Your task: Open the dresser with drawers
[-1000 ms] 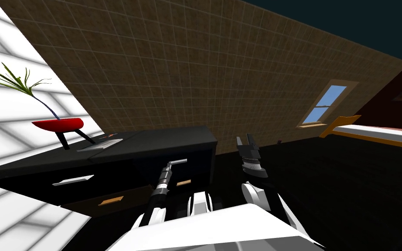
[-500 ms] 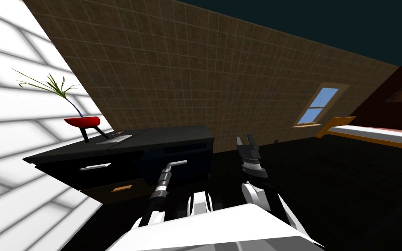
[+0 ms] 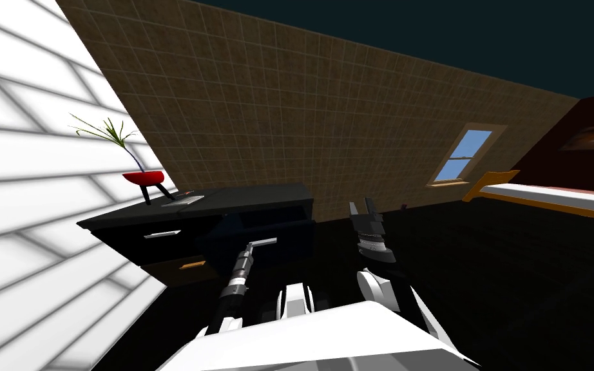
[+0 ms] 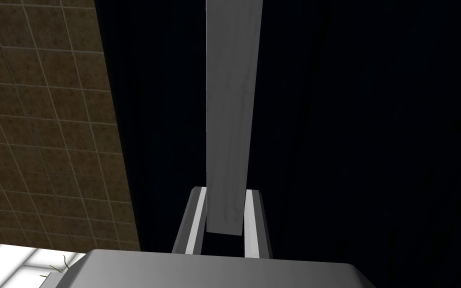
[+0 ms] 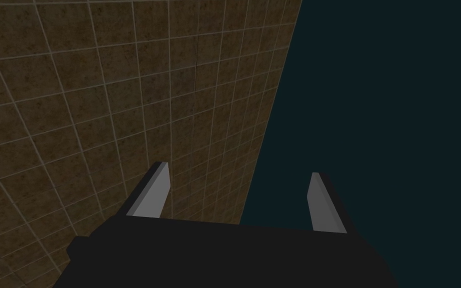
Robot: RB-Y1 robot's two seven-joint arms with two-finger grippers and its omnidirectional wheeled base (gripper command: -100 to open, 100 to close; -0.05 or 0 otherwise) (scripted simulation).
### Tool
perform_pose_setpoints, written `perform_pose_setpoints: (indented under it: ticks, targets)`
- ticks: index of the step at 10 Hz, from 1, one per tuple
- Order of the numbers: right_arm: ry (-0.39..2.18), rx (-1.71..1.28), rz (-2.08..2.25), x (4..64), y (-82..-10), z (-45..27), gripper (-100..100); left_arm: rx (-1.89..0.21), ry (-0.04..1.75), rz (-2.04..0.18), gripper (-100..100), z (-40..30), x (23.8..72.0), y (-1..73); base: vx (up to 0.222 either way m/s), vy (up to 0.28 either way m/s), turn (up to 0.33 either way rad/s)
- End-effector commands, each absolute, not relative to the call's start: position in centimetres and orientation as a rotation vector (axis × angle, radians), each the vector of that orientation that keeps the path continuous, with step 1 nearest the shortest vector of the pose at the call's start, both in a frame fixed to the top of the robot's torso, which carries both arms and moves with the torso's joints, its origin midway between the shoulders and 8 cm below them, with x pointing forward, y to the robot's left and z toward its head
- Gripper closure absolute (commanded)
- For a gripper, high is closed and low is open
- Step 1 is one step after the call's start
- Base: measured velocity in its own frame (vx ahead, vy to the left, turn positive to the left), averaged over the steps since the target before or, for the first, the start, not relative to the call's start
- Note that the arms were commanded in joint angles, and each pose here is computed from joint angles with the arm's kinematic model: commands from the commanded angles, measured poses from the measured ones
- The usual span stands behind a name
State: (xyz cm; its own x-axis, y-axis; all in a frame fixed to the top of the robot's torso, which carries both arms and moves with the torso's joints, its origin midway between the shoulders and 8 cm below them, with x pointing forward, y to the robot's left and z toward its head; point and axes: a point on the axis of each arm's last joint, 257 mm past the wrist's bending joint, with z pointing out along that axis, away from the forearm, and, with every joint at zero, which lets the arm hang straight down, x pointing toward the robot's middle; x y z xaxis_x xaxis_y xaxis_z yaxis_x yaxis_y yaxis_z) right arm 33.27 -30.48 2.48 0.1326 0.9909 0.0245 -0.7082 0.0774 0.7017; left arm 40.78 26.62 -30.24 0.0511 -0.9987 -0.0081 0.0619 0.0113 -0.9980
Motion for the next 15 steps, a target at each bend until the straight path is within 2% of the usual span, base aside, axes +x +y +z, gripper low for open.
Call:
perform_pose_setpoints:
  ticks: [1,10,11,15]
  targets:
    - [0.539,0.654,1.369,33.3,-30.5,2.5,0,-1.181,1.13,-1.192,-100,-29.2,40.9,26.9,-0.008,-0.004,-0.009]
    - [0.539,0.654,1.368,33.3,-30.5,2.5,0,-1.195,1.135,-1.179,-100,-25.7,41.0,27.5,-0.002,-0.007,-0.008]
    - [0.539,0.654,1.369,33.3,-30.5,2.5,0,-1.199,1.138,-1.176,0,-25.8,41.0,27.5,0.0,0.0,0.0]
    - [0.539,0.654,1.369,33.3,-30.5,2.5,0,-1.206,1.143,-1.171,0,-26.1,40.9,27.5,0.0,0.0,0.0]
